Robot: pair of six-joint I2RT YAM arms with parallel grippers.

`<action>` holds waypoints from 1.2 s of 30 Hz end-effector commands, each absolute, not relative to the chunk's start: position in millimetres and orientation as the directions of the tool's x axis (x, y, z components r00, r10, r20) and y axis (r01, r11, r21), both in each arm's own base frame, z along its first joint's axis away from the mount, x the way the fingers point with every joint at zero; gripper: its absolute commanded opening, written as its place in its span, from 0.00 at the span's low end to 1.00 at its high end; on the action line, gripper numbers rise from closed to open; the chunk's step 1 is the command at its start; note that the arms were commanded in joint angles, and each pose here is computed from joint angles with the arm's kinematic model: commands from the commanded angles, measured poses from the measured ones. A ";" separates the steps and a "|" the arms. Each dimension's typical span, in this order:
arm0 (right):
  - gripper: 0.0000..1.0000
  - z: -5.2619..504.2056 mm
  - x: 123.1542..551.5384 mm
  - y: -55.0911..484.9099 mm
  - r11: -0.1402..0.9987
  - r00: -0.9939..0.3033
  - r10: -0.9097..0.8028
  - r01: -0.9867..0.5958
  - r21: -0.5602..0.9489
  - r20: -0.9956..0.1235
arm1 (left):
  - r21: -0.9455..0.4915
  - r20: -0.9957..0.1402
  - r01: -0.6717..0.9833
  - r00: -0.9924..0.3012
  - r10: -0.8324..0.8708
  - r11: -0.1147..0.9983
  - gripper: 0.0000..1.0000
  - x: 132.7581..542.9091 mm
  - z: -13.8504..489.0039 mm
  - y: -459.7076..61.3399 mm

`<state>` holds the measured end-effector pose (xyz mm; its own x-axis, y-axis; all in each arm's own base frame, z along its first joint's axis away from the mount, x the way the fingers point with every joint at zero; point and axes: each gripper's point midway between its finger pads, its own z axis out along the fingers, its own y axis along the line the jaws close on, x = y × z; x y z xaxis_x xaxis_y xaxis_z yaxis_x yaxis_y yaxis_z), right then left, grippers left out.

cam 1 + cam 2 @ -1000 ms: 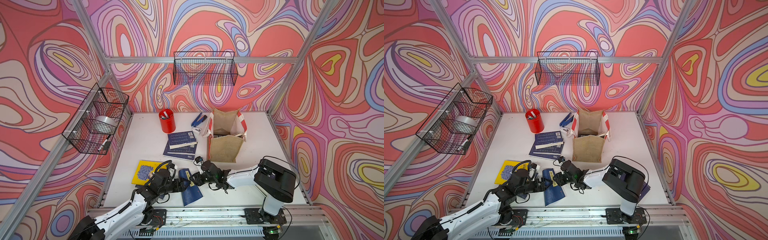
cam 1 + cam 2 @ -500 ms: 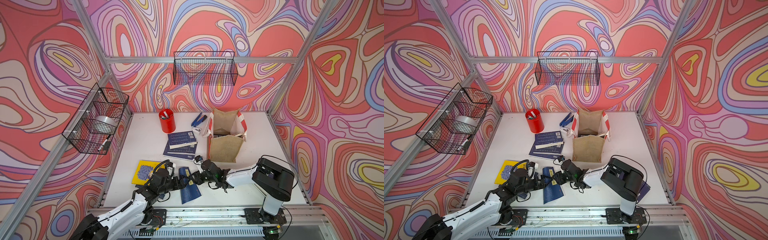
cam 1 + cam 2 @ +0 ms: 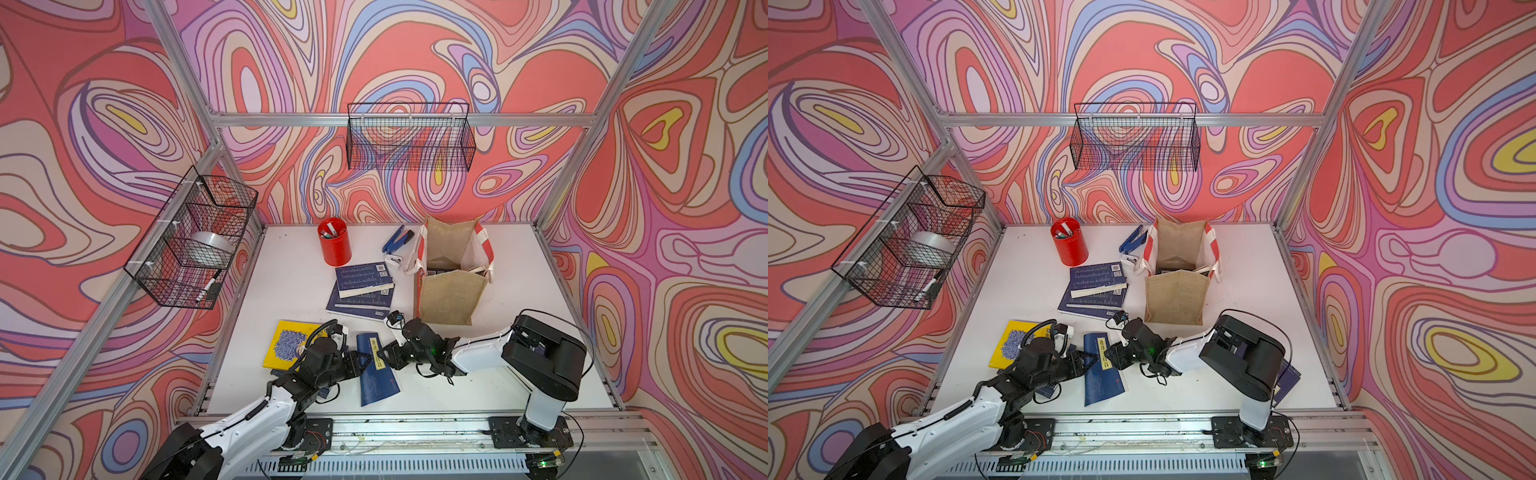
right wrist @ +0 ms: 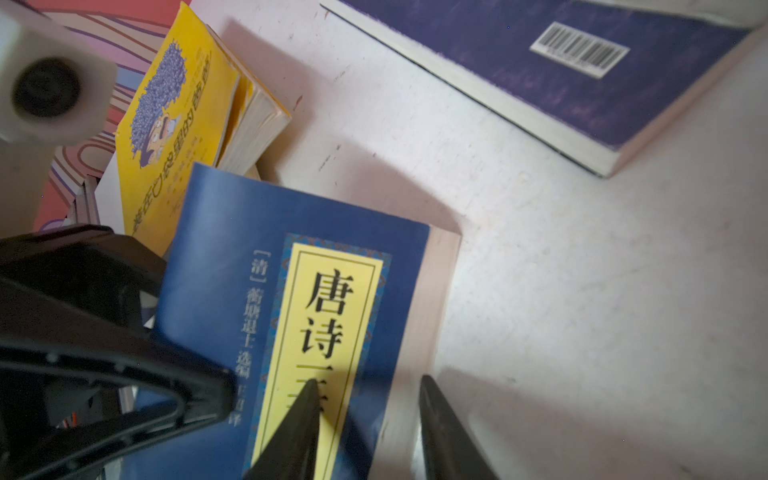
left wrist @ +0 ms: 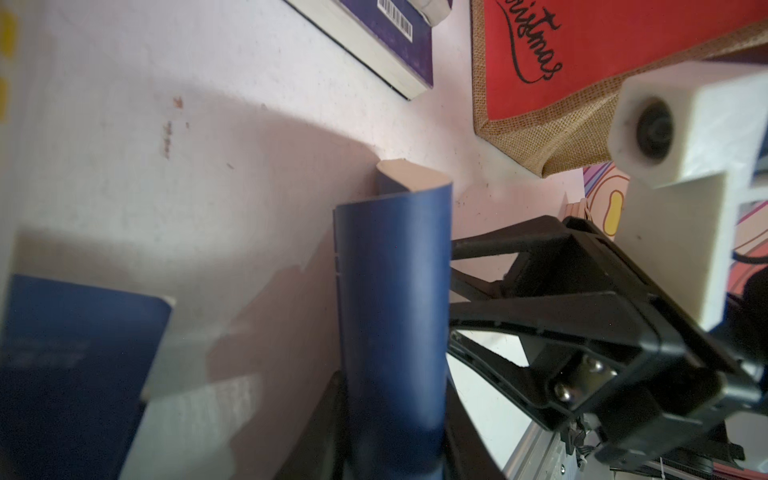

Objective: Put the books into the canvas bag
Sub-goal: Pick up the book from the center of the board.

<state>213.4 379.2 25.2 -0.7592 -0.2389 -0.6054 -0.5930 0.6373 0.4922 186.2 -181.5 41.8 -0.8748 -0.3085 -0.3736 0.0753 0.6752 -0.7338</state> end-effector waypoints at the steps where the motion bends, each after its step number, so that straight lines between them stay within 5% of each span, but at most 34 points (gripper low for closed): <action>1: 0.40 -44.9 156.3 340.3 0.692 -0.845 -0.413 -0.534 0.486 -0.339 | -0.779 -0.501 0.268 -0.810 -0.305 0.566 0.18 205.2 104.3 -206.8; 7: 0.48 -20.9 173.8 320.7 0.668 -0.892 -0.280 -0.447 0.595 -0.356 | -0.764 -0.517 0.287 -0.808 -0.283 0.579 0.09 204.1 109.4 -205.4; 13: 0.74 28.0 168.2 322.7 0.563 -0.837 -0.292 -0.542 0.624 -0.462 | -0.746 -0.549 0.347 -0.804 -0.230 0.568 0.07 197.0 120.2 -206.5; 21: 0.86 83.9 153.1 326.1 0.374 -0.783 -0.253 -0.621 0.689 -0.568 | -0.741 -0.611 0.459 -0.763 -0.210 0.489 0.07 190.4 151.5 -212.6; 29: 0.83 127.5 144.8 338.0 0.185 -0.759 -0.217 -0.650 0.737 -0.614 | -0.736 -0.646 0.518 -0.731 -0.220 0.436 0.09 189.3 170.8 -216.6; 36: 0.52 148.9 145.8 347.0 0.096 -0.749 -0.173 -0.659 0.746 -0.639 | -0.752 -0.638 0.522 -0.730 -0.244 0.404 0.10 191.7 173.9 -219.8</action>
<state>154.6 336.6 118.4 -0.7908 -0.1900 -0.5819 -0.6121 0.2327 0.7558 187.6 -215.0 149.3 -0.7704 -0.2123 -0.6011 0.4648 0.4582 -0.7576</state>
